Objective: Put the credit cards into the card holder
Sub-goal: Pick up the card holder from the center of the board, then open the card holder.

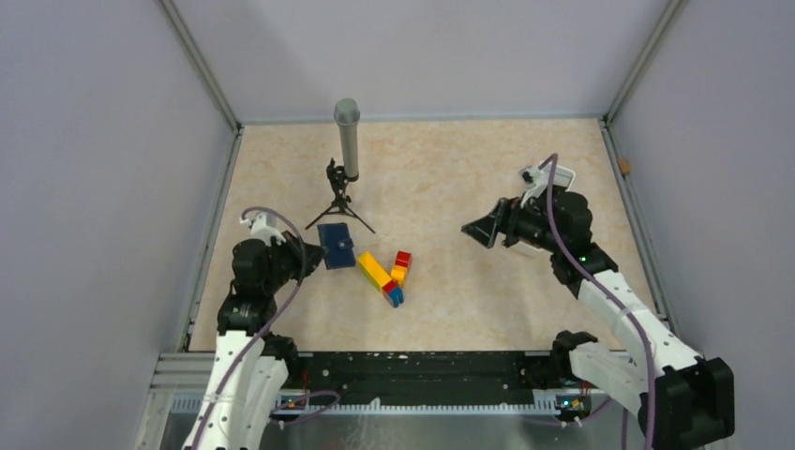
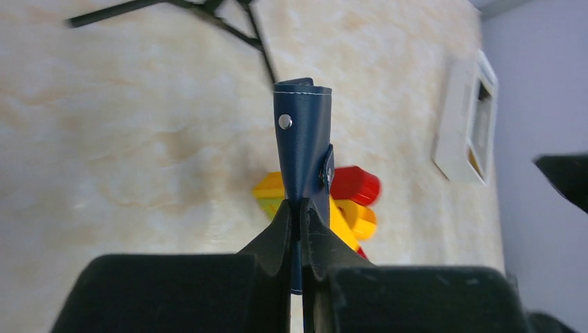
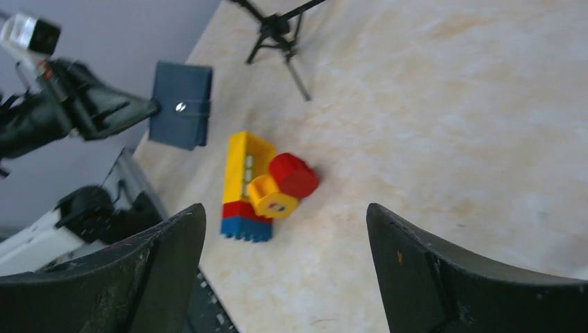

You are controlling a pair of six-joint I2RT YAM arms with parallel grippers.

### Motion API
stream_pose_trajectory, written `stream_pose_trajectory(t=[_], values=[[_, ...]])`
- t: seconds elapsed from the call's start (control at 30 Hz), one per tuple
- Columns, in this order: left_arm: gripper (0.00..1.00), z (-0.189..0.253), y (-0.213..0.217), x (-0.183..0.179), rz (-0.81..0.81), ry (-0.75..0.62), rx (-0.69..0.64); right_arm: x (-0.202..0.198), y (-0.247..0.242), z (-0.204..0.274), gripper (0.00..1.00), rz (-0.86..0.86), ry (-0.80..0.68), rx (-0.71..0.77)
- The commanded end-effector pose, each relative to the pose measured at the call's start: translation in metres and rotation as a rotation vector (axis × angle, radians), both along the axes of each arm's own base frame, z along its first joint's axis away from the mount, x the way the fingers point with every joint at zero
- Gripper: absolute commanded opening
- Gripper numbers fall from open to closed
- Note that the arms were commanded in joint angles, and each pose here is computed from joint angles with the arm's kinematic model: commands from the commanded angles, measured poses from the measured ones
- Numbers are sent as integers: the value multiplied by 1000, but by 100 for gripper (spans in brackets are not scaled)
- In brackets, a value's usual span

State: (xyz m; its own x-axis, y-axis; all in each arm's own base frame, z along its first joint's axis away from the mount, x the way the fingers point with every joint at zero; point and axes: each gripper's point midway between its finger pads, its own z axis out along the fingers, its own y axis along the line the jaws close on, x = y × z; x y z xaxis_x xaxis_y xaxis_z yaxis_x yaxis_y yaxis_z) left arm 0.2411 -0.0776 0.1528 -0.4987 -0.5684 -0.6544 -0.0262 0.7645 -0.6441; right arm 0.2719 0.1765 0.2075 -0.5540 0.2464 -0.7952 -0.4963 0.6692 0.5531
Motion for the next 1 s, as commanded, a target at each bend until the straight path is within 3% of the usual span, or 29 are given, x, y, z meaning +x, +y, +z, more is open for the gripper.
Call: stream_pose_trajectory(t=[0.0, 0.17, 0.33, 0.57, 0.63, 0.7, 0.8, 0.83, 0.87, 0.97], values=[[0, 76, -54, -18, -335, -251, -62, -41, 65, 54, 84, 336, -104, 145], [0, 97, -94, -44, -554, -284, -76, -56, 99, 66, 91, 468, -53, 279], [0, 121, -147, -69, -779, -336, -140, -58, 116, 65, 92, 511, -27, 287], [0, 140, -181, -70, -893, -397, -181, -79, 125, 72, 88, 626, -42, 290], [0, 139, -187, -66, -903, -392, -187, -88, 128, 75, 80, 666, -47, 286], [0, 141, -191, -63, -910, -391, -201, -95, 129, 76, 63, 708, -53, 280], [0, 151, -197, -57, -916, -392, -217, -100, 128, 79, 16, 732, -76, 278], [3, 153, -199, -53, -913, -388, -213, -99, 128, 81, 0, 725, -83, 276], [12, 152, -201, -49, -913, -372, -199, -97, 128, 83, 0, 713, -93, 273], [69, 157, -207, -44, -962, -341, -143, -93, 127, 89, 0, 694, -120, 265]])
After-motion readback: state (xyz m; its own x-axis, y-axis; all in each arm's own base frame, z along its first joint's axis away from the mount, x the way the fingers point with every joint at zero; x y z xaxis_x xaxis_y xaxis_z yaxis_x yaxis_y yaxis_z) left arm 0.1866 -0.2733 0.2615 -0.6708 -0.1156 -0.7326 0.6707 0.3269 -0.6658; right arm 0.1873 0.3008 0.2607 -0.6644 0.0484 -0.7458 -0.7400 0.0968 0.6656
